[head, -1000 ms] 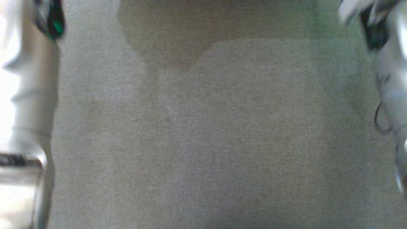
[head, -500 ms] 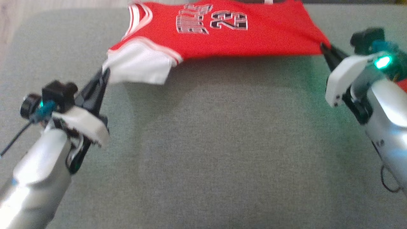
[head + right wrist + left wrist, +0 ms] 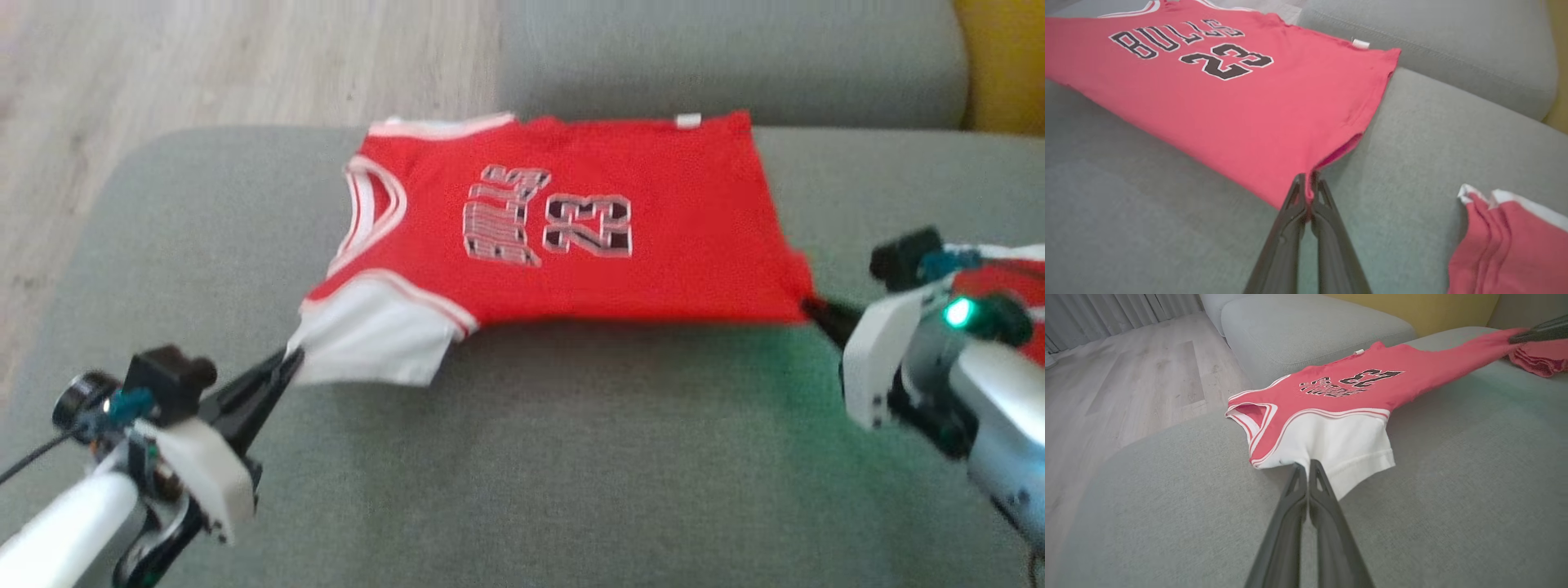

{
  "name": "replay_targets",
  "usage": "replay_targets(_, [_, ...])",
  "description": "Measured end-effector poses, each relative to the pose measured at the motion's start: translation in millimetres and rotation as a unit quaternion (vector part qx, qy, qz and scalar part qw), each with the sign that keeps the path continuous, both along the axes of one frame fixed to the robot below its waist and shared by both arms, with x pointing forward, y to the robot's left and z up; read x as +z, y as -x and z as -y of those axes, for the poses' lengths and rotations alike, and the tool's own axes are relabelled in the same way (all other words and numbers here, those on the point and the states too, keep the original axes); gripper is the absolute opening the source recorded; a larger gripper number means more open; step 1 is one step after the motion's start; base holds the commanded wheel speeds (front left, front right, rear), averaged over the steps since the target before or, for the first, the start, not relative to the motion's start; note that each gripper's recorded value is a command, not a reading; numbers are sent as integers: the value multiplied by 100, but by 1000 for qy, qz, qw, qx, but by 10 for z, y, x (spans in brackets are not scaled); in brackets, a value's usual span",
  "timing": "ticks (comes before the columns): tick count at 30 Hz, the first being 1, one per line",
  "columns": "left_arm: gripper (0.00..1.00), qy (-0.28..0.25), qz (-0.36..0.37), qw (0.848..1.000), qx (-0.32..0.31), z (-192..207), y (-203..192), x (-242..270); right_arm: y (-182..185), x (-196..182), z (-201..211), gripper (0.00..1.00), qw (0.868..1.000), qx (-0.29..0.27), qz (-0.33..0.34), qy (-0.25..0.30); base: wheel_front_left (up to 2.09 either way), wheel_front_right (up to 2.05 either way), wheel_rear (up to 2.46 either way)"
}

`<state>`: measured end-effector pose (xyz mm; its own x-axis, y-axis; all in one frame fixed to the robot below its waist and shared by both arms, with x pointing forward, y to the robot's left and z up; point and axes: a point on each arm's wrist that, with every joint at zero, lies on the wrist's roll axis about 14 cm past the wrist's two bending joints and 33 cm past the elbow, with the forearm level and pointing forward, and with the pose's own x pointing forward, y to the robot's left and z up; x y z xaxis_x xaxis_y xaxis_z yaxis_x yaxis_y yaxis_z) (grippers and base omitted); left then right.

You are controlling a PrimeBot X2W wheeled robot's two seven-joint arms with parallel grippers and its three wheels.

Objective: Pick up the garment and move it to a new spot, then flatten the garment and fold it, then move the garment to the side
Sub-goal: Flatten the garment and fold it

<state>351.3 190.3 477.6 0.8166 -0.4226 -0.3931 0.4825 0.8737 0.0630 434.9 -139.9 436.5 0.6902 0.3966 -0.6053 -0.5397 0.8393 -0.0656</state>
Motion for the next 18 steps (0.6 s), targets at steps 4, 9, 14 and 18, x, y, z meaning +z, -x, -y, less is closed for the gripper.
replay_targets(4, [0, -3, -9, 1000, 1, -24, 285, 29, 321, -42, -10, 0, 999, 11, -35, -6, 0, 0, 0])
replay_targets(9, [0, 0, -46, 999, -6, 38, 619, -47, 569, -18, 76, 0, 998, 8, -61, -17, 0, 0, 0])
replay_targets(14, [0, 1, -50, 999, -13, 100, 766, -15, 809, -88, 158, 0, 994, -3, -100, -38, 0, 0, 0])
replay_targets(18, [0, 1, -53, 999, -12, 122, 777, -18, 818, -77, 181, 0, 994, -7, -103, -45, 0, 0, 0])
